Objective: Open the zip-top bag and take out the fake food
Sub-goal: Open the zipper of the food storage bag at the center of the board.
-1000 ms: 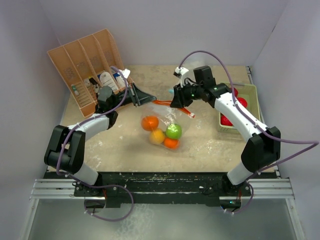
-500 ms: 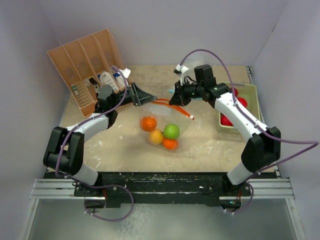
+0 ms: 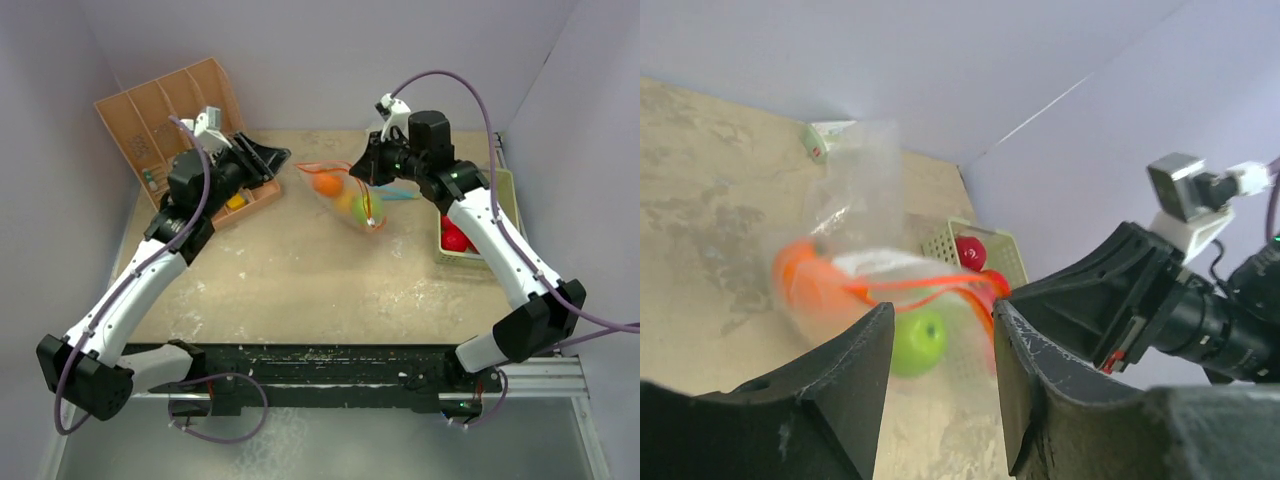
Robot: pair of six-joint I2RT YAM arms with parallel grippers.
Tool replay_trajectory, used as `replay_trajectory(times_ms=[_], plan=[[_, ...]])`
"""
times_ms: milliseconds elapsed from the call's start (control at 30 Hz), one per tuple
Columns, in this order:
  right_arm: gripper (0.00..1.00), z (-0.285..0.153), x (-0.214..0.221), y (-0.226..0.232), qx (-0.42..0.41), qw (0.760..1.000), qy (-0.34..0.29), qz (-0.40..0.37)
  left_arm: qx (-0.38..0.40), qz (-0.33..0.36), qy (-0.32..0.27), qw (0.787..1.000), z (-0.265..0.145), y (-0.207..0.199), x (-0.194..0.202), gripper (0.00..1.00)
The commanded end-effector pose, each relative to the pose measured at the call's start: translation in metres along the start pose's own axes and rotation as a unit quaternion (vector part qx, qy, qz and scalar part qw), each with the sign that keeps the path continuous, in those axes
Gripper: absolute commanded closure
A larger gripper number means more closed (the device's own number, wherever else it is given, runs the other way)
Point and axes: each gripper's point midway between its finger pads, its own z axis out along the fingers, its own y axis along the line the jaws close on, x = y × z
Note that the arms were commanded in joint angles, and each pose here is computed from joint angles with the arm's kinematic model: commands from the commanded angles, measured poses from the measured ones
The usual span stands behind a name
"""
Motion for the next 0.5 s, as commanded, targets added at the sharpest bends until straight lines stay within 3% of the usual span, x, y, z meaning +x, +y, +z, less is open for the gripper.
replay_trajectory(times_ms=[0, 233, 467], plan=[[1.00, -0.020, -0.046, 0.001, 0.041, 0.996, -0.073, 0.032, -0.087, 0.006, 0.042, 0.995, 0.011, 0.016, 0.048, 0.52], [1.00, -0.023, -0.047, 0.013, 0.012, 0.995, -0.086, 0.046, -0.063, 0.023, 0.126, 0.990, 0.045, -0.008, 0.135, 0.52], [1.00, -0.024, -0.032, 0.015, -0.001, 0.995, -0.079, 0.058, -0.026, 0.023, 0.125, 0.992, 0.060, -0.032, 0.137, 0.46]])
